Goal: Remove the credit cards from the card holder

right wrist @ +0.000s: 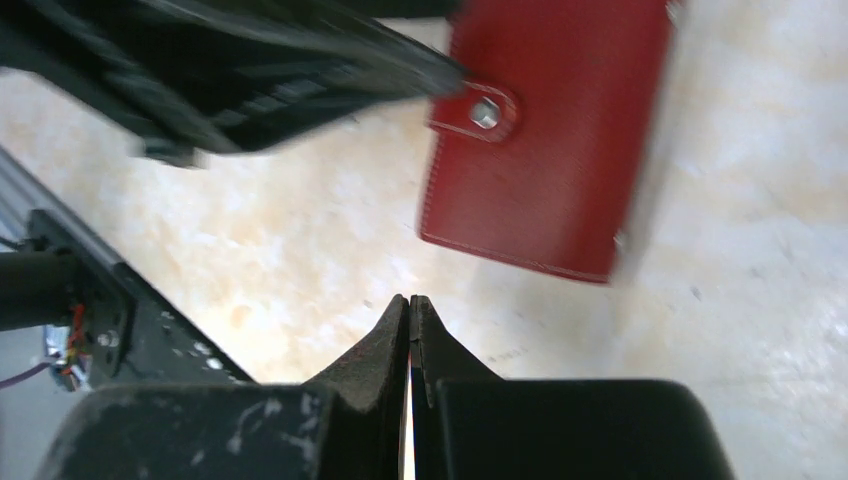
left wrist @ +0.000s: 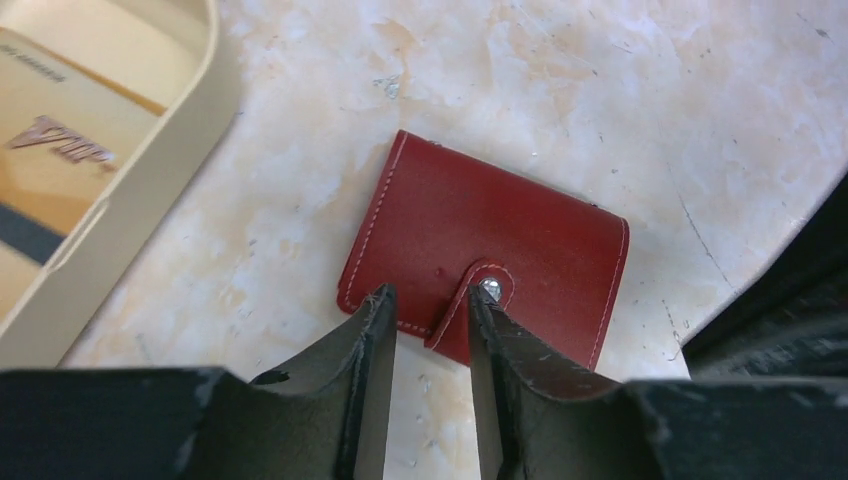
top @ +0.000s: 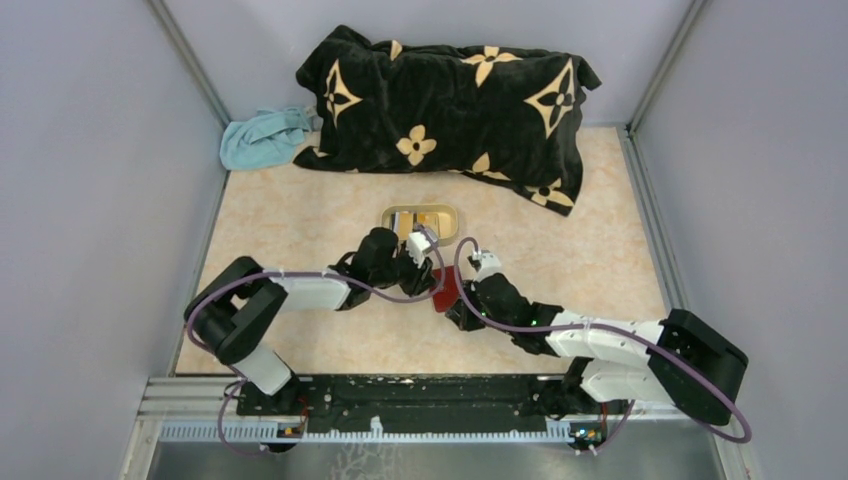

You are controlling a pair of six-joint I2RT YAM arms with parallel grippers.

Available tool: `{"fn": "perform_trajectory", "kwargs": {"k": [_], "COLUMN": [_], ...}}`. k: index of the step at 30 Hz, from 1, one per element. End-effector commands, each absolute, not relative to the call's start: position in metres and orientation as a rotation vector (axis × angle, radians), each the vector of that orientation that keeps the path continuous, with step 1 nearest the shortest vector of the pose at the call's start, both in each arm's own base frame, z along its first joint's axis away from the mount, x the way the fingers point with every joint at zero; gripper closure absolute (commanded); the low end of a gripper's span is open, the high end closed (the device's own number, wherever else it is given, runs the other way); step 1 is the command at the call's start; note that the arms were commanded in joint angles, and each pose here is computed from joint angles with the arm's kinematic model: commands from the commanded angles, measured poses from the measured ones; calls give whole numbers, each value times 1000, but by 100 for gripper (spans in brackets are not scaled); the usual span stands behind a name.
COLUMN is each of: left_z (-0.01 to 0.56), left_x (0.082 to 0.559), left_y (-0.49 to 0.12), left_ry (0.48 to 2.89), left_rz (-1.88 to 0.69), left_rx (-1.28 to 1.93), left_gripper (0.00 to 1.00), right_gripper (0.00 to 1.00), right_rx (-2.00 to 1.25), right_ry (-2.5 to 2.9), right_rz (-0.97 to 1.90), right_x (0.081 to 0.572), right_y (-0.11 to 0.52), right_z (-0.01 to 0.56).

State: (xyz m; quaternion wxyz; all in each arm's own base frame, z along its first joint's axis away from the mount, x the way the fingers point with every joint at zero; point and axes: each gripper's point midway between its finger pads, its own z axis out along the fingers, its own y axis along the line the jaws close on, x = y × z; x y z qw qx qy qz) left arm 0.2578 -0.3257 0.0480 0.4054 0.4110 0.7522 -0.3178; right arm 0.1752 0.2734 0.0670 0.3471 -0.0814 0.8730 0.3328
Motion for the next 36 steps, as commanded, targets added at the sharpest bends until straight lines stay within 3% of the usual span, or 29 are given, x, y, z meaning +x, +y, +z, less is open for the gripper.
{"fn": "perform_trajectory", "kwargs": {"k": [1,4,5,6,7,8,12,15,20,27,36], "left_z": [82,119,130,142,147,147,137,132,129,107,95], "left_x": [271,280,283,288,291,293,291,284,274,269,278], "left_y": [-311,-294,-289,-282,-278,-276,-288,-299,-300,-306,-300], "left_ry": [1860,1784,1772,1756,1735,1738,1769,1802,1775,1805,1836], "left_rz": [-660,-589,-583,-579,-574,-568,-593,-639,-667,-686,-631], "left_rx": [896,740,671,585,535,512,597,677,732,803,753], "left_gripper": [61,60,47,23,6,1,1,8,12,11,11], "right_gripper": [100,100,100,100,100,100,100,100,100,100,100], "right_rx": [-114,-109,-111,-108,-99,-91,-76,-48,-7,31,-78], "right_ry": [2266,2292,2295,2297,2301,2300,2297,2290,2287,2263,2240], "right_rz": [848,793,776,757,733,715,673,674,646,614,691], "right_x": [174,173,174,175,176,178,183,185,193,203,187], "right_y": [261,252,250,247,244,243,238,234,218,198,228], "right_z": [58,52,51,50,49,49,49,47,44,47,66]}}
